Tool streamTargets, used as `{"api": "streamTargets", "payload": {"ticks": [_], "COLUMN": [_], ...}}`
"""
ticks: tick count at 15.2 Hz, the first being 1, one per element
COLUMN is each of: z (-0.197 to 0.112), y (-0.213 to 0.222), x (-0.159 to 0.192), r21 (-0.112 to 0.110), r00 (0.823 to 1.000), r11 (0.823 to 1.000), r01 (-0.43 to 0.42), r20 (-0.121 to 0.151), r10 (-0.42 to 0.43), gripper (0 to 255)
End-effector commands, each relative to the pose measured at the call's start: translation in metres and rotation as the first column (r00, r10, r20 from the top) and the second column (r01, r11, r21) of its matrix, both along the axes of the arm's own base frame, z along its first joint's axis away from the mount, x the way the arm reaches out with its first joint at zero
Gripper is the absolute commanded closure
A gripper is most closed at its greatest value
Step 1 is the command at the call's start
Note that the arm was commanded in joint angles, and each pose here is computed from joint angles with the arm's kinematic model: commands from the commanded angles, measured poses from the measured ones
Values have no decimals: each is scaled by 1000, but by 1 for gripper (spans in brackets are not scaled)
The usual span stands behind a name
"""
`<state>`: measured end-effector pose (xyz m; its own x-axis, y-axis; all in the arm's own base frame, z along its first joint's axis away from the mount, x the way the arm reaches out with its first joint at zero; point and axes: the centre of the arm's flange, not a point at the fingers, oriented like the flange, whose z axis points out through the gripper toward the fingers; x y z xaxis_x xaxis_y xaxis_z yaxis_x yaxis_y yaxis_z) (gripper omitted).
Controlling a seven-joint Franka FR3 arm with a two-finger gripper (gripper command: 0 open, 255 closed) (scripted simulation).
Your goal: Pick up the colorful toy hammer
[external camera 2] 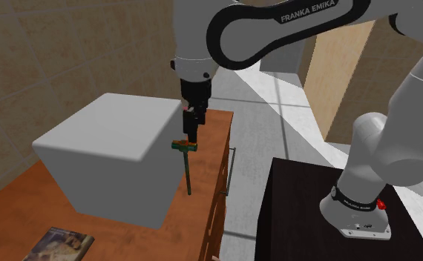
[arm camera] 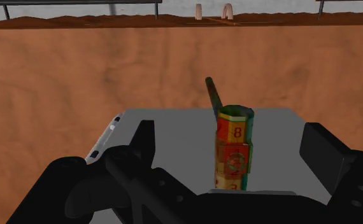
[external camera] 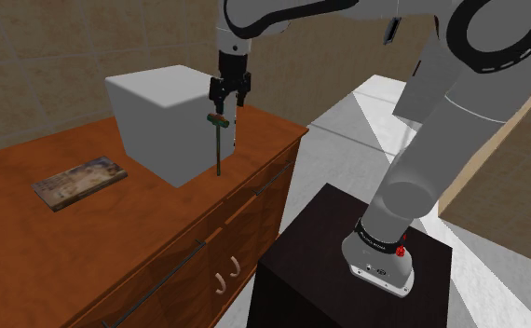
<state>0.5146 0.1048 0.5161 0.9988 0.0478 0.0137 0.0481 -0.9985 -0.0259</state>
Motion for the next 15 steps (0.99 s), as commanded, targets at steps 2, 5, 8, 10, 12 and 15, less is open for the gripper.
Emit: {"api": "streamTargets", "payload": {"ticks": [2,5,8,10,12,15], "z": [-13,-27,-43,-53,-56,-57], "y": [14,17,17,17,17,18], "x": [35,45,45,45,45,45], "r21": [-4,-6,-6,-6,-6,-6], "r00": [1000,1000,1000,1000,1000,1000], "r11": [1000,1000,1000,1000,1000,1000], "r01": [0,0,0,0,0,0], "r20": [-1,-2,-2,-2,-2,-2], "r10": [0,0,0,0,0,0], "gripper": [0,0,0,0,0,255]}}
